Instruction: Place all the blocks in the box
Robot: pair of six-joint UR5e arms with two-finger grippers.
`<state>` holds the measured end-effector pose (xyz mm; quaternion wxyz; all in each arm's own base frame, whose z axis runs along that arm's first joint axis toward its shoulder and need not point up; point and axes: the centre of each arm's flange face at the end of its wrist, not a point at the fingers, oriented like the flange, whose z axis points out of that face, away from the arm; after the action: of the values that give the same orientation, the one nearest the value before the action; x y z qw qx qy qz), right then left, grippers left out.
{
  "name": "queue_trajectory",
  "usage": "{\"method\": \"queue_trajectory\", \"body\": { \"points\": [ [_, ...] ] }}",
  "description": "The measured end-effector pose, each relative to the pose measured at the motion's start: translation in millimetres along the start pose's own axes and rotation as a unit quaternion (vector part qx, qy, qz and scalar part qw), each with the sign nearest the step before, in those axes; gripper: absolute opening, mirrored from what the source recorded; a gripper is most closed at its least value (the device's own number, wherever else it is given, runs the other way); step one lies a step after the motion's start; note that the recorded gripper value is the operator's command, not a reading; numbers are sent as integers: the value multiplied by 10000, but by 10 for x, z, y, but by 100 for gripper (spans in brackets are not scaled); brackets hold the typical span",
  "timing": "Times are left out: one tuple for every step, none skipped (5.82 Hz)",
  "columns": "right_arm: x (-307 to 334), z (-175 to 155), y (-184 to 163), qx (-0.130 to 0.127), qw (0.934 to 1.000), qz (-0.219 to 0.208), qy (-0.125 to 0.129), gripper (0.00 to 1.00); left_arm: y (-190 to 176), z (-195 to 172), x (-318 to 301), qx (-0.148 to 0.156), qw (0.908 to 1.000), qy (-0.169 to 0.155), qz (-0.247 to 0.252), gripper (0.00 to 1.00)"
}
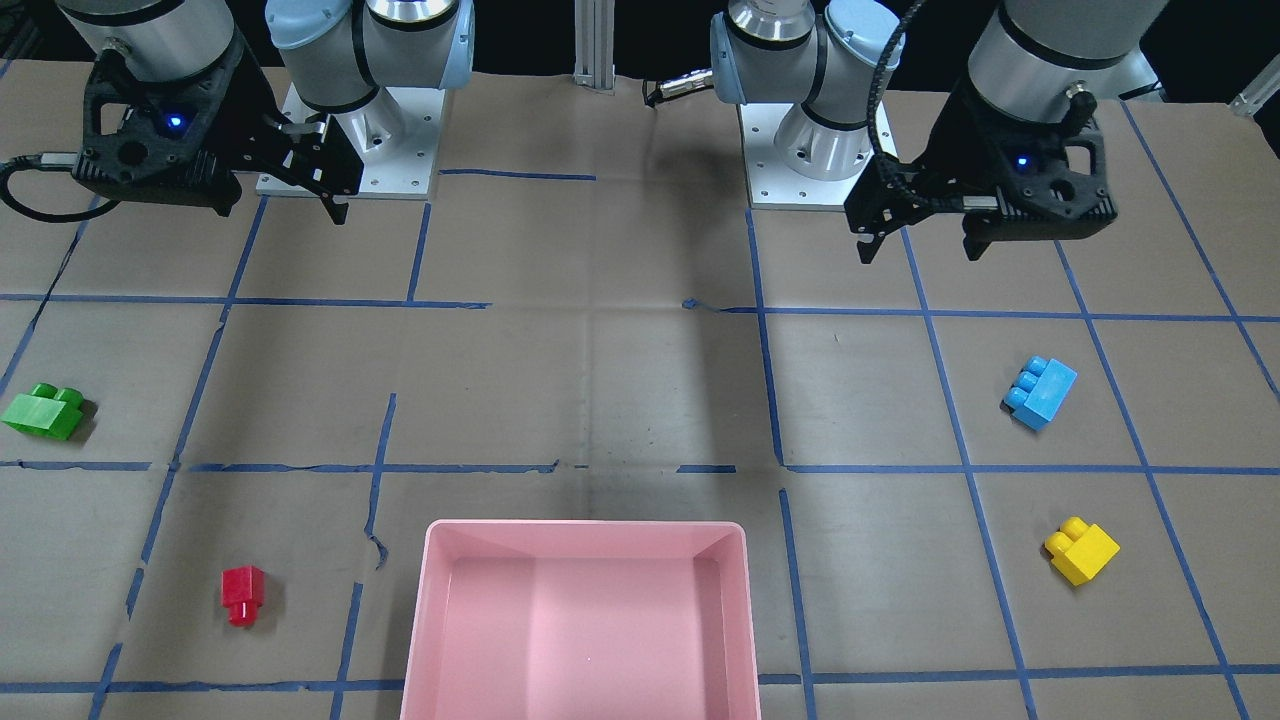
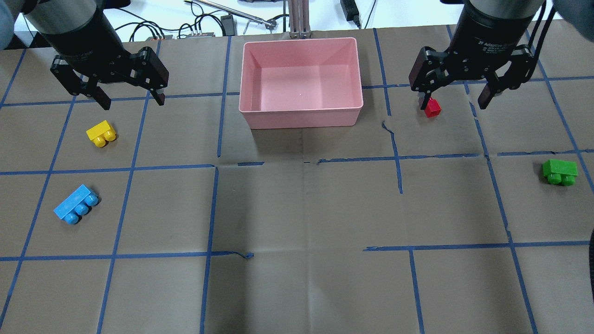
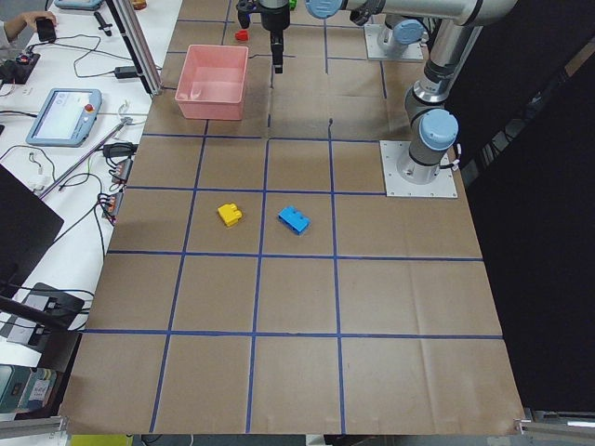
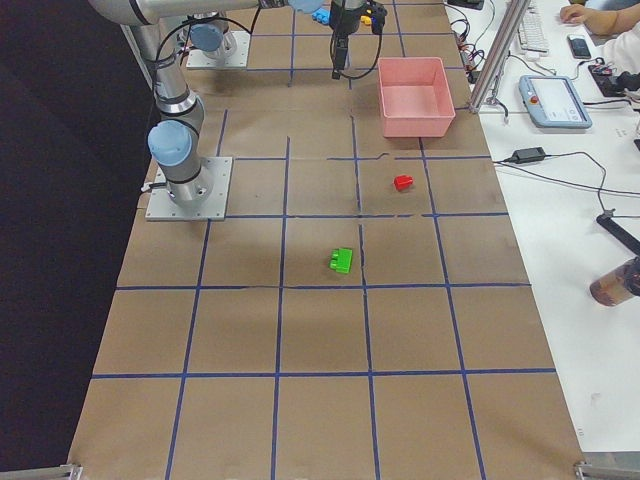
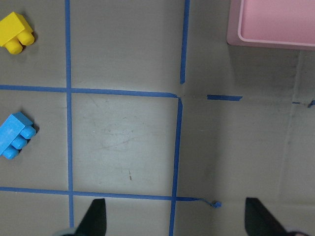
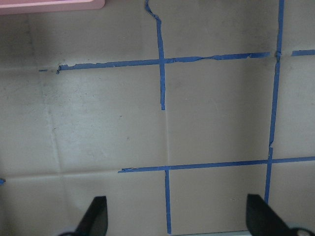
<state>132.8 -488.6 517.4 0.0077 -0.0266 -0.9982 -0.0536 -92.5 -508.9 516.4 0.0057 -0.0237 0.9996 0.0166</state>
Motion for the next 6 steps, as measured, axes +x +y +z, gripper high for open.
{"method": "queue_trajectory", "body": {
  "points": [
    [-1, 5, 2, -6, 10000, 2, 1, 100, -27, 38, -268, -48, 9999, 9, 110, 99],
    [-1, 9, 4, -14, 10000, 3, 7, 100, -70, 156, -636, -172, 9994, 45, 304, 99],
    [0, 12, 4, -17, 10000, 3, 14, 100, -107, 345, -1062, -332, 9978, 128, 566, 99],
    [1, 12, 4, -17, 10000, 3, 17, 100, -132, 567, -1451, -414, 9947, 215, 912, 99],
    [1, 10, 6, -15, 10000, 3, 15, 100, -138, 809, -1791, -385, 9896, 248, 1364, 99],
    [0, 8, 7, -13, 10000, 3, 12, 100, -130, 1086, -2105, -357, 9834, 174, 1771, 99]
  ]
}}
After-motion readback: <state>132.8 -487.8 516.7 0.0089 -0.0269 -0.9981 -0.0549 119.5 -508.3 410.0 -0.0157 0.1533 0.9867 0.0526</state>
